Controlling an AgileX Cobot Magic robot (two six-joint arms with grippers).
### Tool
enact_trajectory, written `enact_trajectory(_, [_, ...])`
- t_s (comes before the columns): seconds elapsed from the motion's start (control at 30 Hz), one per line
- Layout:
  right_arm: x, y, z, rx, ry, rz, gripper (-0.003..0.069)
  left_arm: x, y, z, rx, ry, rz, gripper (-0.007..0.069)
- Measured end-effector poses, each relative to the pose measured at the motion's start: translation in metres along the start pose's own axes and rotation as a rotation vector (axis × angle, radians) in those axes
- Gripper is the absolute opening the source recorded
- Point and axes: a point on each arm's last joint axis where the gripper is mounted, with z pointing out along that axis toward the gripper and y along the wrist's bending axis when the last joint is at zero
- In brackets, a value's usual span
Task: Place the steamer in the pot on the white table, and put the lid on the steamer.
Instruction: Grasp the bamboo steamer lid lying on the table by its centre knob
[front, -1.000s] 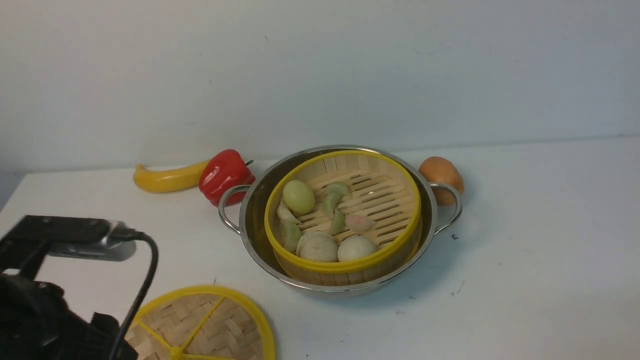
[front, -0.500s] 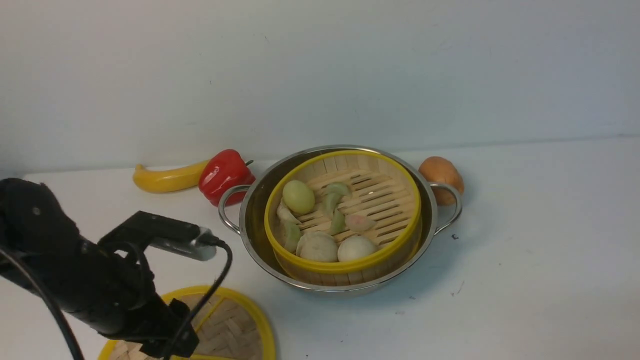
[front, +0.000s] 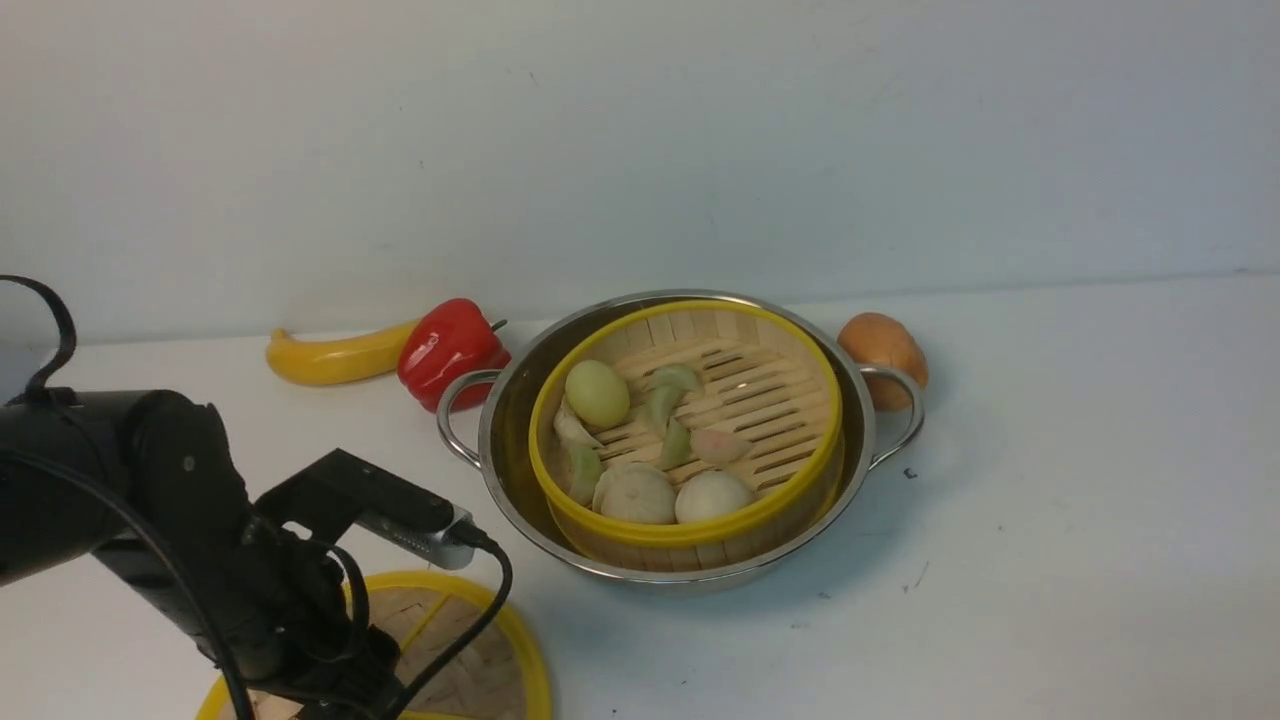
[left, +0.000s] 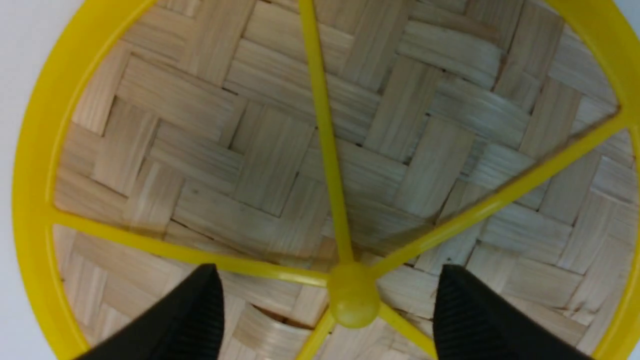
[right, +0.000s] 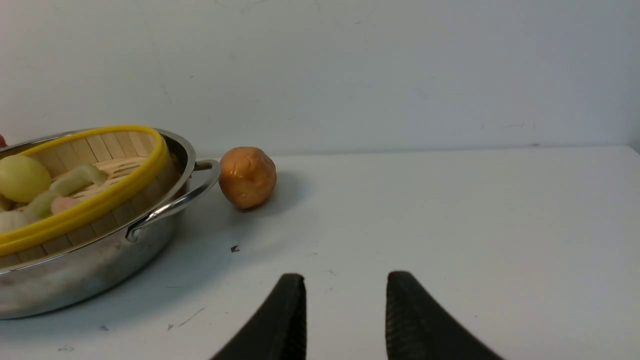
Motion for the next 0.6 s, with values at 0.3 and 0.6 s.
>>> enact_trajectory(0.3, [0.000, 0.000, 0.000, 0.000, 0.000, 0.001, 0.0242, -0.002, -0.001, 0.016, 0.046, 0.040, -0.040, 0.0314])
enact_trajectory(0.6, [0.000, 0.000, 0.000, 0.000, 0.000, 0.000, 0.0242, -0.006, -0.002, -0.004, 0.074, 0.103, -0.033, 0.0115])
